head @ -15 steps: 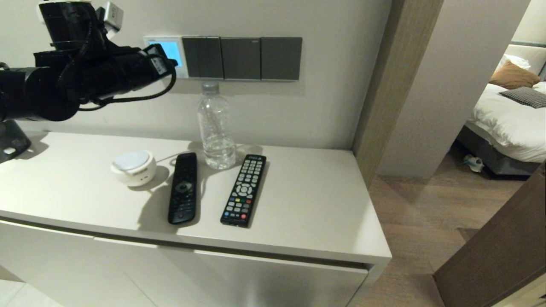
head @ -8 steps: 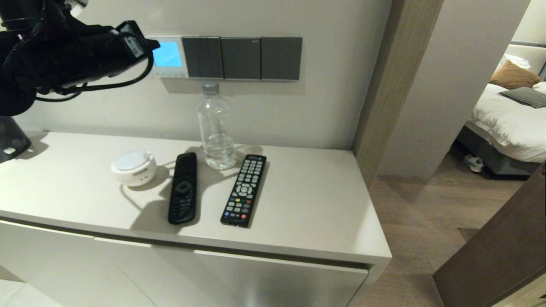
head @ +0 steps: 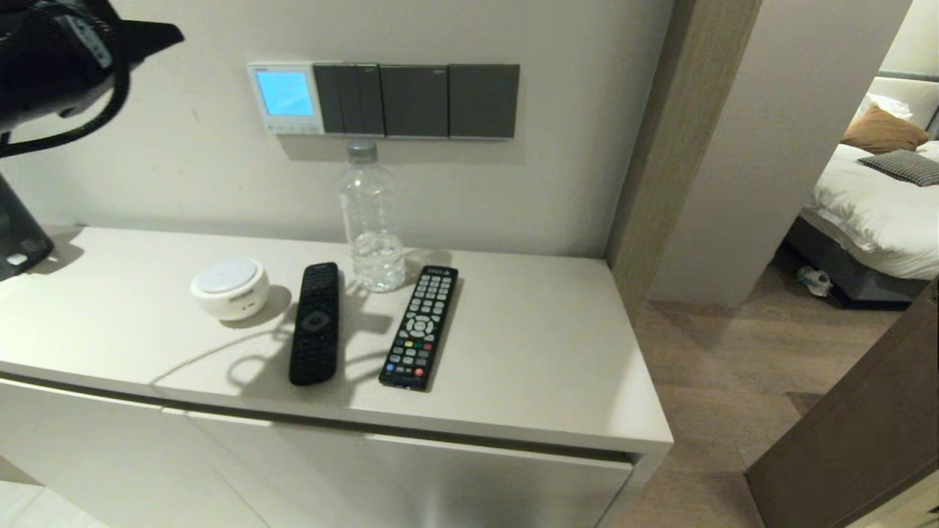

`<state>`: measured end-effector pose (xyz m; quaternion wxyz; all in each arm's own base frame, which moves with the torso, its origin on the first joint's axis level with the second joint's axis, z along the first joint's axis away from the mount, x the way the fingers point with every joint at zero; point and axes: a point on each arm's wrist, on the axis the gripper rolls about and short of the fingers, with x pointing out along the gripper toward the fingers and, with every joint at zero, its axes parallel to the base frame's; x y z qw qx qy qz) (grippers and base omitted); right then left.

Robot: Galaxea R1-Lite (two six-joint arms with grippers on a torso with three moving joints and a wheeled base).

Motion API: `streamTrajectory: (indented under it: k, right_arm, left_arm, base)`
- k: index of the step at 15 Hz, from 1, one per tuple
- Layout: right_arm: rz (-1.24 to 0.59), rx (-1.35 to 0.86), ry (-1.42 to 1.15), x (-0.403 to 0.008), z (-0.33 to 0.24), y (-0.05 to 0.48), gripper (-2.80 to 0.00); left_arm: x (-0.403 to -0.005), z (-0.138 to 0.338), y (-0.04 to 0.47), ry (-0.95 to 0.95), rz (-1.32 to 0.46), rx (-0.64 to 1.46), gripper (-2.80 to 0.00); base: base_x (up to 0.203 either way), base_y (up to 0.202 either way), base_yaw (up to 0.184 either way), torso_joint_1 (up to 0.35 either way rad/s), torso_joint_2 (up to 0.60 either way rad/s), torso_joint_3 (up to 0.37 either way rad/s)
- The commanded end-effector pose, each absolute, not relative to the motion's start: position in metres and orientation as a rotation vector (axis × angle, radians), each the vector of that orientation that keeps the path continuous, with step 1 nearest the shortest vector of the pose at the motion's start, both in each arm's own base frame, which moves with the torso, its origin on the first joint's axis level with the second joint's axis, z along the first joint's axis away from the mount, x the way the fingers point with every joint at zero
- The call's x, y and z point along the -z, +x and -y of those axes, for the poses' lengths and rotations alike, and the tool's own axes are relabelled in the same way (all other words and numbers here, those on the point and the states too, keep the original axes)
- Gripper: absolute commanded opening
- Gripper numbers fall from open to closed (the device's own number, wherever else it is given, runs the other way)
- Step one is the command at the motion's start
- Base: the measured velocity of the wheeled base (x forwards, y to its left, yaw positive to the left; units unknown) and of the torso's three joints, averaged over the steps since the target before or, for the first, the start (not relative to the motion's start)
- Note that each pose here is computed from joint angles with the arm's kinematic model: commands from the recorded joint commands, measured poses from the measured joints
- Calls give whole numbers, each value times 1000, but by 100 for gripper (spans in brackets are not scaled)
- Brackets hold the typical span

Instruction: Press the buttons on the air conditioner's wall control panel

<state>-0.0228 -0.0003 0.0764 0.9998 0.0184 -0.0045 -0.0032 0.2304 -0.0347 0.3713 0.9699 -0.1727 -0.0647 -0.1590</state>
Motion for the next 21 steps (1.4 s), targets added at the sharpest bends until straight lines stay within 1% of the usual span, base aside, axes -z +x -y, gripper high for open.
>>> streamTrajectory:
  k: [1, 4, 7, 10, 13, 18, 21]
  right_arm:
    - [6, 7, 37, -76, 0, -23, -280]
    - [6, 6, 37, -76, 0, -23, -280]
    - [6, 6, 37, -76, 0, -23, -280]
    - [6, 6, 37, -76, 0, -23, -280]
    - [6, 6, 37, -76, 0, -23, -280]
    - [6, 6, 37, -76, 0, -23, -280]
    - [6, 6, 37, -76, 0, -23, -280]
  left_arm:
    - [-376, 13, 160, -328, 225, 265, -280]
    - [-340, -4, 101, -251, 248, 129, -280]
    - [-310, -2, 54, -188, 282, 96, -280]
    - [-262, 0, 47, -176, 165, 164, -280]
    - [-214, 1, 44, -177, 49, 184, -280]
    - [-148, 3, 36, -85, -106, 238, -280]
    - [-133, 4, 32, -66, -132, 246, -280]
  base:
    - [0, 0, 0, 0, 0, 0]
    - [0, 0, 0, 0, 0, 0]
    - [0, 0, 0, 0, 0, 0]
    - [0, 0, 0, 0, 0, 0]
    - [0, 0, 0, 0, 0, 0]
    - [0, 0, 0, 0, 0, 0]
    - [0, 0, 0, 0, 0, 0]
